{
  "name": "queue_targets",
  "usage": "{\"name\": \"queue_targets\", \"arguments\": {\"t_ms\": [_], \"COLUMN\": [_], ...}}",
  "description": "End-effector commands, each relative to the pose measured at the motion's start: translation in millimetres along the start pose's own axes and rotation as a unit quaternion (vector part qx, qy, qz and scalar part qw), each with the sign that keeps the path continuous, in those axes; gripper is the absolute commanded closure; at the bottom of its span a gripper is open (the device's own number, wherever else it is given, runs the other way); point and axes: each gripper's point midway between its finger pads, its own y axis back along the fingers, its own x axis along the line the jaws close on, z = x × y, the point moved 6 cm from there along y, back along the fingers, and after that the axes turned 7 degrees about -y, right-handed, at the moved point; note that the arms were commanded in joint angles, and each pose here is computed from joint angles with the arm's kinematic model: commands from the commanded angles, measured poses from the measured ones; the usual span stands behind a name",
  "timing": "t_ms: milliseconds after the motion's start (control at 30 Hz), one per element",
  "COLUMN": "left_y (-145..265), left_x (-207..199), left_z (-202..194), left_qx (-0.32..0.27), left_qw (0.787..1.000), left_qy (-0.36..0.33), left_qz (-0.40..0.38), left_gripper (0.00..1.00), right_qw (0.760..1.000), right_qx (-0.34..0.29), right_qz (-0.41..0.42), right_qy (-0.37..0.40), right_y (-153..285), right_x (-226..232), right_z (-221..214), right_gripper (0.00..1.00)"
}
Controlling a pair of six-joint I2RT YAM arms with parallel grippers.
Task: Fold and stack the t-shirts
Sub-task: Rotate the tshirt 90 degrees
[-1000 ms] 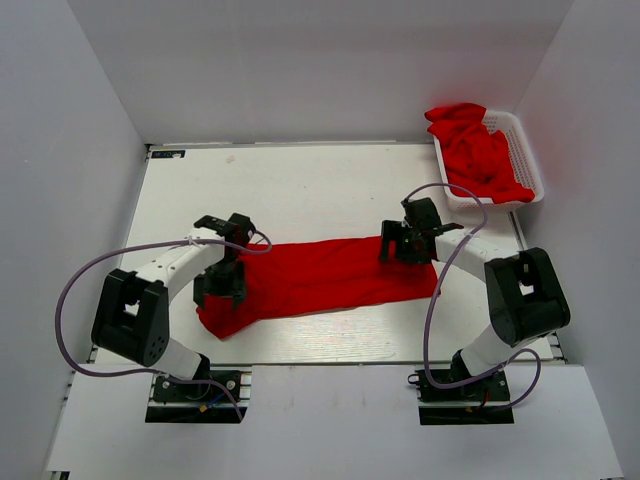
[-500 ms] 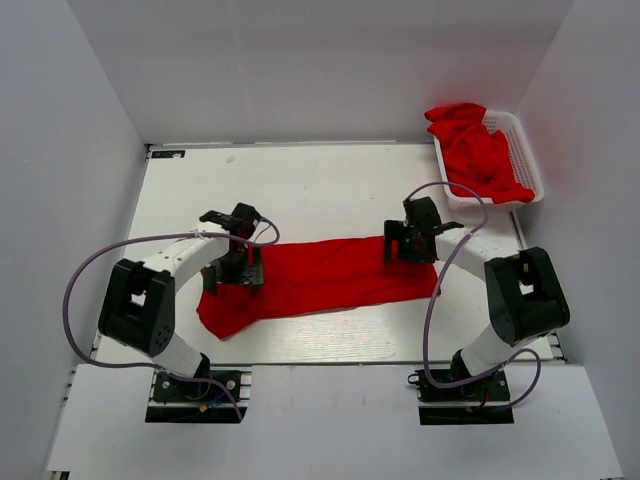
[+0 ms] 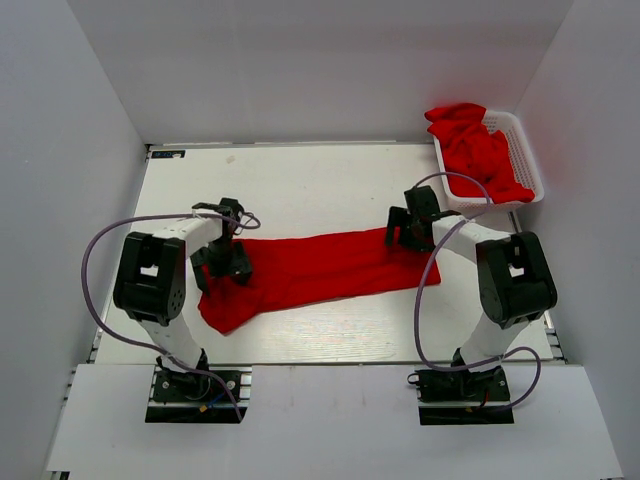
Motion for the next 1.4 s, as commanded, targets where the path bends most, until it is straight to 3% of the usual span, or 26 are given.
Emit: {"name": "queue_targets", "arguments": {"t_ms": [0,133,233,333,533,700,967,1200,1333,1367], "left_y": [-16,-15,1,42,102,106,71,25,14,-12], "left_x": [18,16,12,5,-7,-36,-56,-63,-67,-70], "left_z": [30,59,93,138,196,205,156,129,166,174], "left_qx": [-0.028,-0.040,-0.090,-0.173,-0.260,-0.244,-0.214,-0.152,-0.148,-0.118], "left_qw": [0.997,0.997,0.995,0.984,0.962,0.958,0.947,0.962,0.970,0.977], "left_qy": [0.062,0.059,0.032,0.008,-0.028,-0.070,-0.074,-0.066,-0.060,-0.064], "left_qz": [0.038,0.026,0.008,-0.034,-0.073,-0.134,-0.228,-0.219,-0.184,-0.167], "left_gripper": [0.00,0.00,0.00,0.00,0.00,0.00,0.00,0.00,0.00,0.00], "right_qw": [0.997,0.997,0.998,0.998,0.994,0.991,0.991,0.993,0.994,0.994], "right_qx": [0.052,0.055,0.058,0.052,0.004,-0.023,-0.022,0.030,0.060,0.071], "right_qz": [-0.054,-0.048,-0.022,0.024,0.104,0.110,0.112,0.106,0.078,0.071], "right_qy": [-0.031,-0.035,-0.021,0.003,0.040,0.070,0.074,0.047,0.040,0.042], "right_y": [-18,-14,-13,-6,23,36,29,3,-10,-13], "right_x": [-29,-33,-27,-14,13,23,30,31,23,20], "right_z": [-21,-14,-12,-3,29,57,73,59,48,42], "right_gripper": [0.10,0.10,0.10,0.10,0.10,0.10,0.10,0.10,0.10,0.10]}}
